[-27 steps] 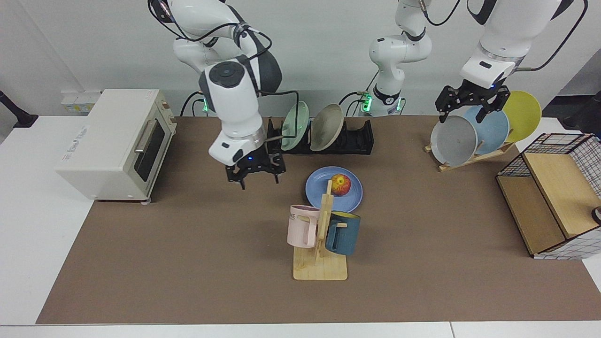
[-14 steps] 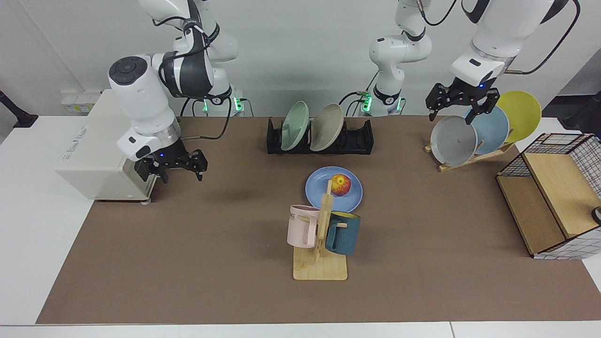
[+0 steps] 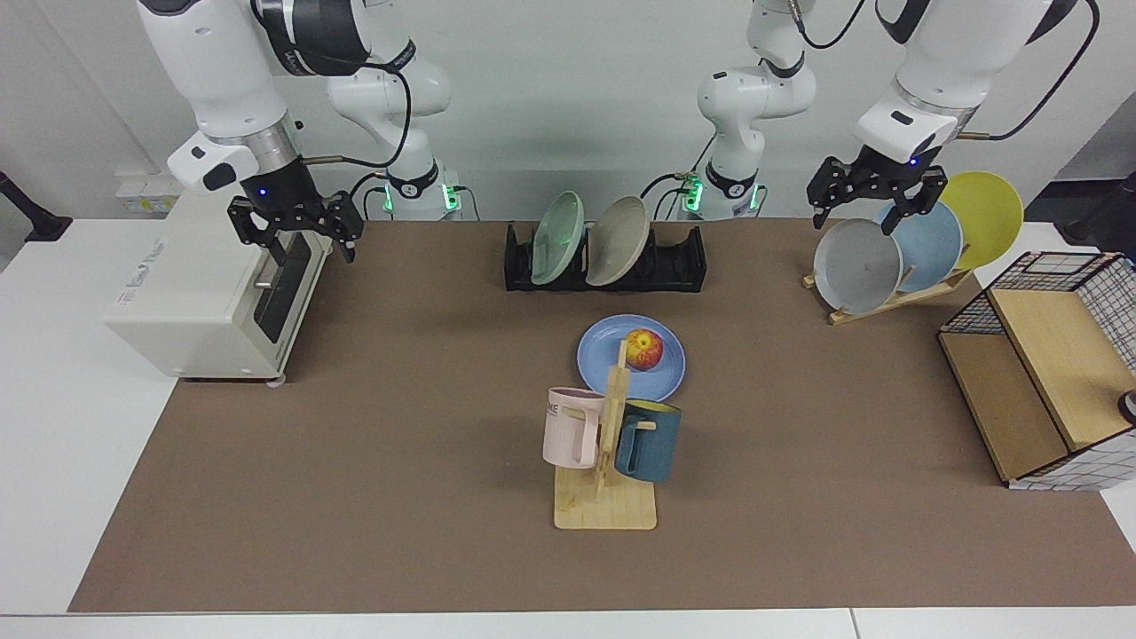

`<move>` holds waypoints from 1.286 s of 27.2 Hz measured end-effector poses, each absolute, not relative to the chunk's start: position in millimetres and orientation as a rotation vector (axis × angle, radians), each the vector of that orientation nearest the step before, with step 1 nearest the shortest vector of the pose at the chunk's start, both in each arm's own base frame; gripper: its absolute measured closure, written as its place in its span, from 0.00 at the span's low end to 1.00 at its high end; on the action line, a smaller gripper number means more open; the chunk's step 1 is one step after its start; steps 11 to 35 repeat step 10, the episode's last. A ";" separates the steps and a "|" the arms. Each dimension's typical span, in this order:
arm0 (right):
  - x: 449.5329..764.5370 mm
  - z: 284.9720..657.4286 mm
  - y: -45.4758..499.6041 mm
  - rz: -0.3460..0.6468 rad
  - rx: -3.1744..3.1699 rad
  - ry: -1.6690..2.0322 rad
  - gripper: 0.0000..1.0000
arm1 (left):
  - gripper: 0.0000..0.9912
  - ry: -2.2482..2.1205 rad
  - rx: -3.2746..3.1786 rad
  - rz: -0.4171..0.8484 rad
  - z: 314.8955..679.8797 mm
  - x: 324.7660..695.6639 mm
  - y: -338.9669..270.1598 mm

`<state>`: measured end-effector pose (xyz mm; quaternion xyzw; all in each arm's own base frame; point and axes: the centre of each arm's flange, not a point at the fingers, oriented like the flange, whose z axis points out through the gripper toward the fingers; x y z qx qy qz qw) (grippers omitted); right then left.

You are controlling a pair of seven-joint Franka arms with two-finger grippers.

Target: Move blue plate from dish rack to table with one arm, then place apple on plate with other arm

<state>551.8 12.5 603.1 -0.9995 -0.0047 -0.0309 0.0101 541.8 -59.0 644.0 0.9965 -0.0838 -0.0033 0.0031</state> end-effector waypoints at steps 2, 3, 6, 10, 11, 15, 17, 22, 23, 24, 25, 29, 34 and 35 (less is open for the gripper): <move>551.5 604.6 12.0 -0.091 -3.119 0.024 0.00 | 0.00 -0.258 3.125 -0.011 644.3 541.7 -57.8; 551.6 604.5 12.2 -0.090 -3.119 0.037 0.00 | 0.00 -0.257 3.125 -0.013 644.3 541.4 -57.4; 552.2 603.0 14.1 -0.086 -3.117 0.056 0.00 | 0.00 -0.253 3.126 -0.041 643.5 538.9 -56.5; 552.8 601.6 16.3 -0.081 -3.115 0.069 0.00 | 0.00 -0.250 3.126 -0.060 642.8 537.3 -55.8; 552.8 601.6 16.3 -0.081 -3.115 0.069 0.00 | 0.00 -0.250 3.126 -0.060 642.8 537.3 -55.8; 552.8 601.6 16.3 -0.081 -3.115 0.069 0.00 | 0.00 -0.250 3.126 -0.060 642.8 537.3 -55.8; 552.8 601.6 16.3 -0.081 -3.115 0.069 0.00 | 0.00 -0.250 3.126 -0.060 642.8 537.3 -55.8; 552.8 601.6 16.3 -0.081 -3.115 0.069 0.00 | 0.00 -0.250 3.126 -0.060 642.8 537.3 -55.8; 552.8 601.6 16.3 -0.081 -3.115 0.069 0.00 | 0.00 -0.250 3.126 -0.060 642.8 537.3 -55.8; 552.8 601.6 16.3 -0.081 -3.115 0.069 0.00 | 0.00 -0.250 3.126 -0.060 642.8 537.3 -55.8; 552.8 601.6 16.3 -0.081 -3.115 0.069 0.00 | 0.00 -0.250 3.126 -0.060 642.8 537.3 -55.8; 552.8 601.6 16.3 -0.081 -3.115 0.069 0.00 | 0.00 -0.250 3.126 -0.060 642.8 537.3 -55.8; 552.8 601.6 16.3 -0.081 -3.115 0.069 0.00 | 0.00 -0.250 3.126 -0.060 642.8 537.3 -55.8; 552.8 601.6 16.3 -0.081 -3.115 0.069 0.00 | 0.00 -0.250 3.126 -0.060 642.8 537.3 -55.8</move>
